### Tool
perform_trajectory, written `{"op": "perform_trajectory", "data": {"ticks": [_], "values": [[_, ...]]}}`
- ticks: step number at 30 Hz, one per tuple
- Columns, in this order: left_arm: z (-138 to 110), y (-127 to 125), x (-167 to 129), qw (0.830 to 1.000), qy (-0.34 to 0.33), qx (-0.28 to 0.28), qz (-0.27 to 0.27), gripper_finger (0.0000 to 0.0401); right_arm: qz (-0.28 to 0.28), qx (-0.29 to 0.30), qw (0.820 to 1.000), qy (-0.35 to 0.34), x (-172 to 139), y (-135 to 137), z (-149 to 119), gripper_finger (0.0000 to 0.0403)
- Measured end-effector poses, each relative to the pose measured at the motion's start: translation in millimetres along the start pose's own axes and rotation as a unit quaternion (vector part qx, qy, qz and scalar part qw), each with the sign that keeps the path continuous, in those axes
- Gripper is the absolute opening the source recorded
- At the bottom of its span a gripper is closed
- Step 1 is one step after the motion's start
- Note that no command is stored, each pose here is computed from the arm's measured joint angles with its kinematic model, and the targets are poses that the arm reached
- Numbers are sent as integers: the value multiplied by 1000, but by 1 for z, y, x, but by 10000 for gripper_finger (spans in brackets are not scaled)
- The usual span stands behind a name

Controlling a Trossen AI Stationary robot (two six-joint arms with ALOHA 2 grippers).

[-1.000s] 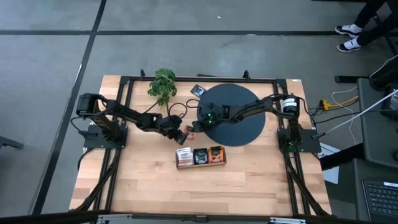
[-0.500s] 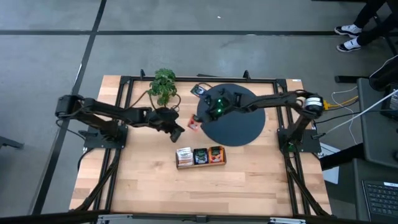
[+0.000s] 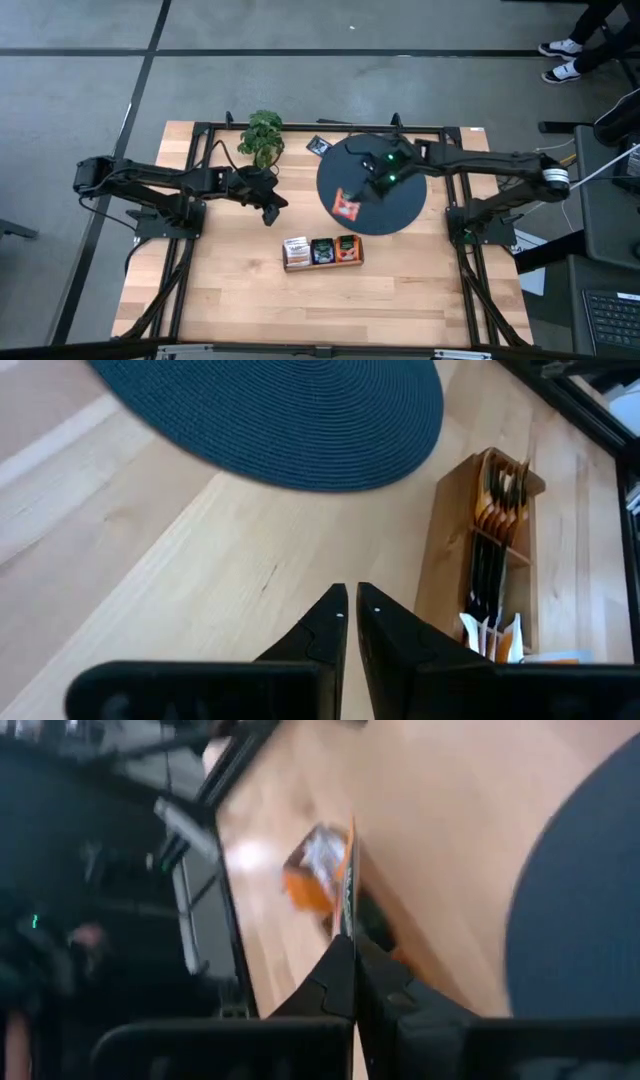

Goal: Pick & Place Tea
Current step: Put the orange tea bag into the right section of the wooden organizer

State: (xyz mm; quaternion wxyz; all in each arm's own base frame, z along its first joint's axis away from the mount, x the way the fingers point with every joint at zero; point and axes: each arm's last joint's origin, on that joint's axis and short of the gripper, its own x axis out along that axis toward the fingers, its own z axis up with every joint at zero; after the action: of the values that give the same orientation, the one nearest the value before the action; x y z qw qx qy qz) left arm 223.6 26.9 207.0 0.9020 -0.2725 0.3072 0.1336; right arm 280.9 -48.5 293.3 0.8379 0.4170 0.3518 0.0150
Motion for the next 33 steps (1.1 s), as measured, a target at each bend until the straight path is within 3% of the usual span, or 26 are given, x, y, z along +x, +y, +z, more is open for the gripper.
{"op": "perform_trajectory", "data": {"ticks": [8, 16, 33], "values": [[0, 0, 0, 1000, 1, 0, 0, 24, 9, -118, 992, 52, 5, 31, -34, 1], [0, 0, 0, 1000, 1, -1, 1, 24, -39, -208, 975, 62, 27, 46, -58, 1], [0, 0, 0, 1000, -1, -14, 1, 24, -95, -304, 936, 151, 91, 28, -79, 1]]}}
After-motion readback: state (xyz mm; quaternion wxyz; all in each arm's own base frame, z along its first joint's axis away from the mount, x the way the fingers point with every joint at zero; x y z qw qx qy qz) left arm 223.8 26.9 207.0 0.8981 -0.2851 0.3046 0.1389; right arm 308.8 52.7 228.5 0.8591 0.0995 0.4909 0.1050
